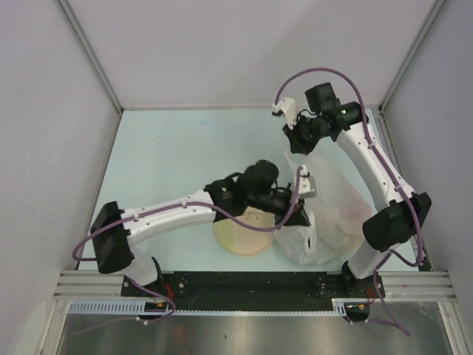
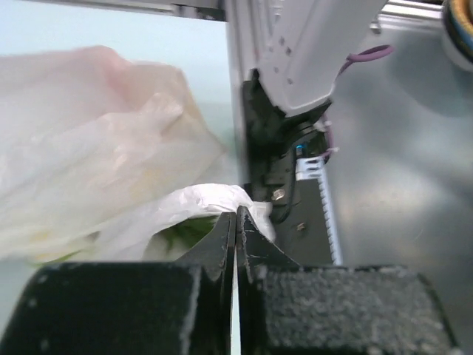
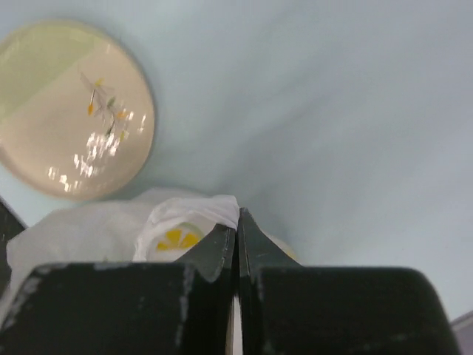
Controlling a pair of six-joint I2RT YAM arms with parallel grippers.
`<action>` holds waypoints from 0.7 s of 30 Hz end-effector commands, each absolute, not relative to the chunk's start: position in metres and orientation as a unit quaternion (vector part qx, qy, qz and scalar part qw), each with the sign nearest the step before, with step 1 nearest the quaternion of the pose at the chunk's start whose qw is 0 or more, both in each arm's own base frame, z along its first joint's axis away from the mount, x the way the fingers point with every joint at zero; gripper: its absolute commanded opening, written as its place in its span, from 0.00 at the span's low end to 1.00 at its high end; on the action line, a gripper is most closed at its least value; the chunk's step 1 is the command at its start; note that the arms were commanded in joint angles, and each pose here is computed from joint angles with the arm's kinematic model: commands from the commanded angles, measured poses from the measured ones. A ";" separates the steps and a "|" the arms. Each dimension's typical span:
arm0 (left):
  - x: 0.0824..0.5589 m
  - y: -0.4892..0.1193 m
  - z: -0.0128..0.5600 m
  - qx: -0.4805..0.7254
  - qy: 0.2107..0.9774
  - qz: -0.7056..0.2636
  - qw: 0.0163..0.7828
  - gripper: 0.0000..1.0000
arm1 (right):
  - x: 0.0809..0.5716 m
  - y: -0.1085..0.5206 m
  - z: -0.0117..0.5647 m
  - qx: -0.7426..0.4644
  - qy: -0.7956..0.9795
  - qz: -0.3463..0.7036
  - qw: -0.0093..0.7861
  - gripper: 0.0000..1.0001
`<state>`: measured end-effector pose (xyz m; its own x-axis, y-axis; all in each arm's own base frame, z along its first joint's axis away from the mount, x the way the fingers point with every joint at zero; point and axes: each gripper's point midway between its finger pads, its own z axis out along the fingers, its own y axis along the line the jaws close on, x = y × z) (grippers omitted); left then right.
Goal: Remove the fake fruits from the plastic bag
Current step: Adjust the plastic bag at the center of the board.
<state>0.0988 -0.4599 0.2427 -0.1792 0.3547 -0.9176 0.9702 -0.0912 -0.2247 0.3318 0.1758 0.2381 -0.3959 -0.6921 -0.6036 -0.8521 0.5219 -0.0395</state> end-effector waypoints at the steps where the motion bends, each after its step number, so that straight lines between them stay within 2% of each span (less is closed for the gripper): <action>1: 0.164 -0.404 0.329 0.570 0.542 -0.435 0.439 0.00 | 0.388 0.200 0.296 -0.436 0.805 0.133 0.379 0.00; 5: 0.265 -0.353 0.366 0.505 0.584 -0.357 0.526 0.00 | 0.444 0.204 0.340 -0.406 0.783 0.099 0.461 0.00; 6: 0.299 -0.331 0.393 0.475 0.586 -0.332 0.566 0.00 | 0.464 0.208 0.363 -0.397 0.763 0.094 0.502 0.00; 10: 0.364 -0.284 0.448 0.400 0.591 -0.289 0.638 0.00 | 0.493 0.212 0.420 -0.388 0.703 0.081 0.590 0.00; 14: 0.365 -0.241 0.483 0.370 0.583 -0.253 0.678 0.00 | 0.488 0.241 0.460 -0.408 0.625 0.102 0.657 0.00; 19: 0.326 -0.196 0.469 0.372 0.593 -0.190 0.689 0.00 | 0.473 0.291 0.416 -0.450 0.617 0.126 0.634 0.00; 21: 0.311 -0.180 0.433 0.371 0.622 -0.165 0.669 0.00 | 0.468 0.313 0.378 -0.458 0.637 0.151 0.601 0.00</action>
<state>0.3579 -0.2136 0.4382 0.1002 0.1585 -0.9823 0.7428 0.6449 0.1799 0.4828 0.2666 0.3846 0.0762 -0.4480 -0.8908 -0.7188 0.5944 -0.3605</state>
